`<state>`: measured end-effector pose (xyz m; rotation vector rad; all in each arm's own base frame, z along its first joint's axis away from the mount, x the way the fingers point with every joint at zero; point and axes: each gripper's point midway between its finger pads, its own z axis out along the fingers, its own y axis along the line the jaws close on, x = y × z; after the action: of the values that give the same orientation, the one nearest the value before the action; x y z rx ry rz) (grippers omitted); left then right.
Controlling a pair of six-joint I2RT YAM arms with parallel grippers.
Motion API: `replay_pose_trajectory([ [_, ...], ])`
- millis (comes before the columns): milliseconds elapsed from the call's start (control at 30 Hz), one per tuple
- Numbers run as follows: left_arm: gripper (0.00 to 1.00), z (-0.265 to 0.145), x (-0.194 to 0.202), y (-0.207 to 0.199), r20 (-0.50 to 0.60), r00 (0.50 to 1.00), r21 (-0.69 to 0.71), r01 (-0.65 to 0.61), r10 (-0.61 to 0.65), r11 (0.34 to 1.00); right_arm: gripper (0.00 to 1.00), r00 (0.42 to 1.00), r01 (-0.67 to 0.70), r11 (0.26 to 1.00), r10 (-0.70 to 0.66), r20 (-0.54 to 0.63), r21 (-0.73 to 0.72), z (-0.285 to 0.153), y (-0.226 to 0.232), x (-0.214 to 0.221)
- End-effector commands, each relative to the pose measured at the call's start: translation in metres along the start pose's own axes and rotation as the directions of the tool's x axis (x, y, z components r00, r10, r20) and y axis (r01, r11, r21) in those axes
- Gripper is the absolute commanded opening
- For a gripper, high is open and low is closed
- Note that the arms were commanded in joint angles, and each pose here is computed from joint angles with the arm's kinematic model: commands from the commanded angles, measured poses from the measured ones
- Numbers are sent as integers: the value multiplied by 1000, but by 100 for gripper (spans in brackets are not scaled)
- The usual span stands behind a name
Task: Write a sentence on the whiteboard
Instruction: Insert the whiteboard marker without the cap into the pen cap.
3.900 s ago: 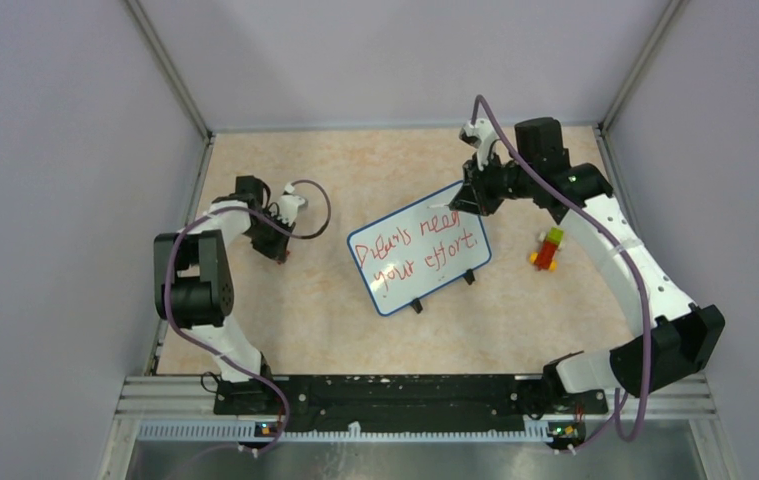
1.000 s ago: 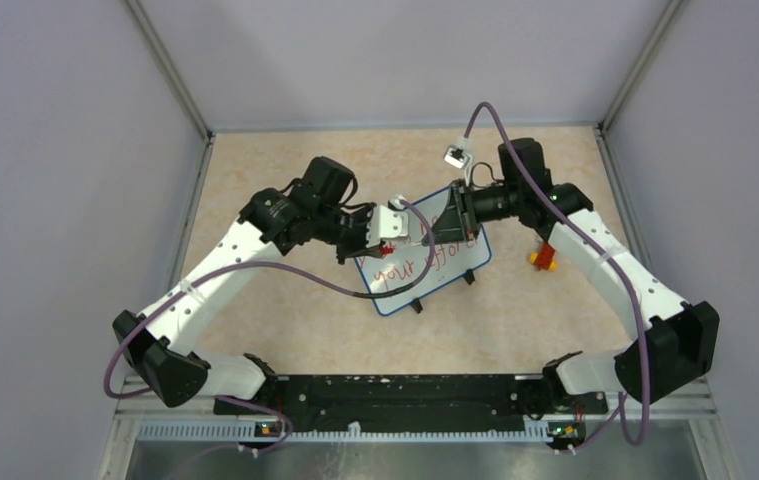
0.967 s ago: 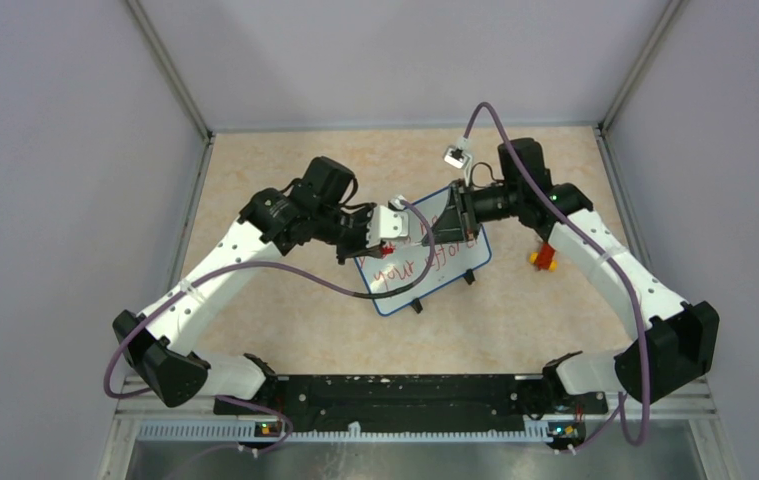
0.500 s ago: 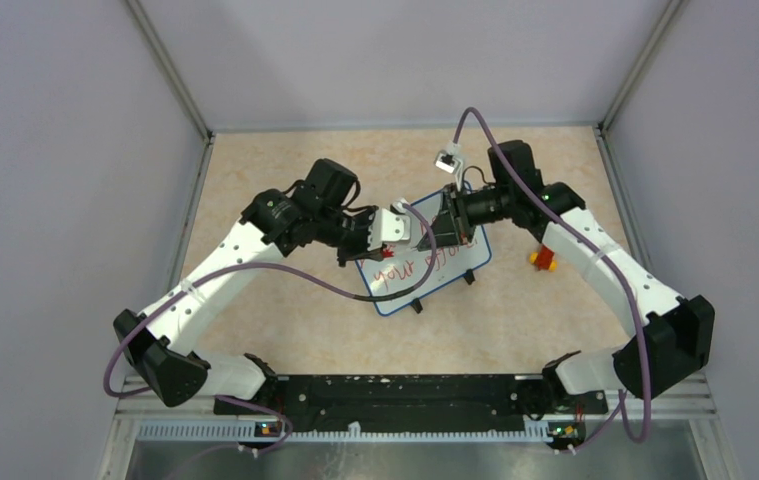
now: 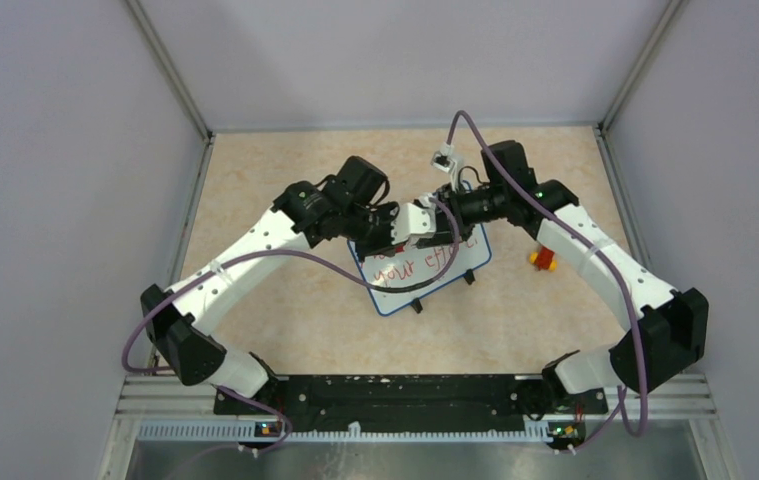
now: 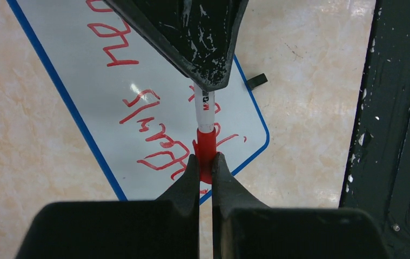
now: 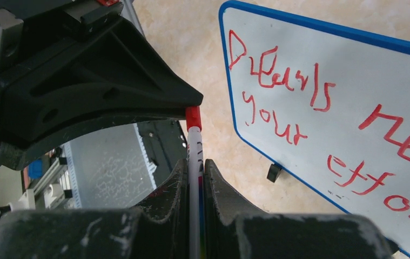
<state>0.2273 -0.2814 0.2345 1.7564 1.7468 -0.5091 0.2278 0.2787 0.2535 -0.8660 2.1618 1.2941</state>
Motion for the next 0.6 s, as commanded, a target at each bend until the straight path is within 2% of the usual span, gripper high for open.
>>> replay_pose_trajectory([
  [0, 0, -12, -48, 15, 146, 989, -85, 26, -13, 996, 0, 997, 54, 998, -55, 52, 7, 4, 3, -15],
  [200, 0, -16, -85, 12, 252, 967, -59, -1, 16, 998, 0, 998, 58, 998, -58, 32, -5, 12, 5, -8],
  [567, 0, -8, -135, 11, 332, 941, -64, -47, 66, 997, 0, 998, 61, 997, -61, 2, -49, 23, 14, -3],
])
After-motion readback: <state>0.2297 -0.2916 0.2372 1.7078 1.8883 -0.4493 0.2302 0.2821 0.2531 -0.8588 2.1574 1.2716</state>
